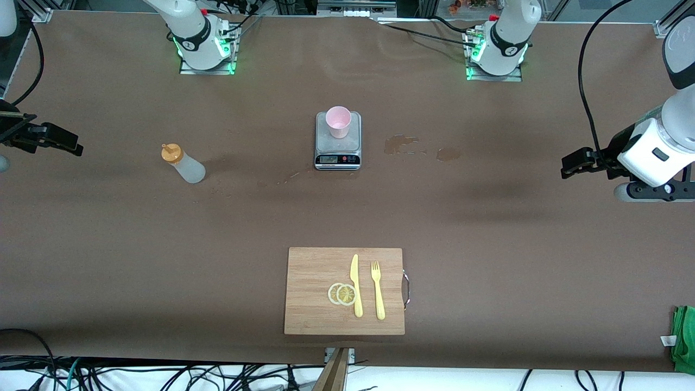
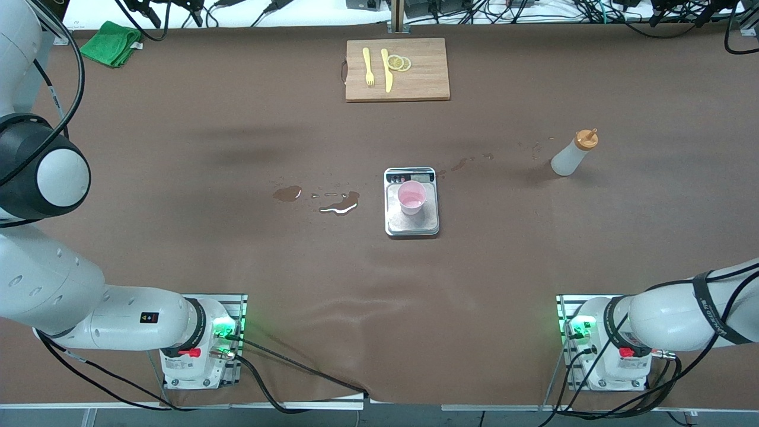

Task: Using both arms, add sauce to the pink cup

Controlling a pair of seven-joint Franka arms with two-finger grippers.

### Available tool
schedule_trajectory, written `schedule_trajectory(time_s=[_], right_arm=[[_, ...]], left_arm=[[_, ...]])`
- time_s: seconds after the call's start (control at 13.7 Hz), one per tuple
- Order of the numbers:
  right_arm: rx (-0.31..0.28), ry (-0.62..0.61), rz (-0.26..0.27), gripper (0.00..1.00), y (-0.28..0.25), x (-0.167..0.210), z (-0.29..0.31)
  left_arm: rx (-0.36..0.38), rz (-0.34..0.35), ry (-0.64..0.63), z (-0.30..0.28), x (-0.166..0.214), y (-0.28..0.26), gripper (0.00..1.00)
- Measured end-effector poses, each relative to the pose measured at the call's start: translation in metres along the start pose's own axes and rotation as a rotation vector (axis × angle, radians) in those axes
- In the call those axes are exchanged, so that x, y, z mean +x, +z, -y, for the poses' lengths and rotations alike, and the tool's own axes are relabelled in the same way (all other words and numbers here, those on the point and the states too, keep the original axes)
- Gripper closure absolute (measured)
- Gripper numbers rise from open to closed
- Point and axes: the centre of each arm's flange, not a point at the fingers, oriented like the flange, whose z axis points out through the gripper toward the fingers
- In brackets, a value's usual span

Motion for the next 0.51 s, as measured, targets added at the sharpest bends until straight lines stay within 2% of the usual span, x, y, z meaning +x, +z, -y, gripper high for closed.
schedule_trajectory(time_s=[0.51], right_arm=[[0.000, -0.001, 0.001, 0.00, 0.0008, 0.0000, 0.0003]], left_arm=[[0.000, 0.007, 0.001, -0.0006, 0.0031, 0.0048, 0.00]])
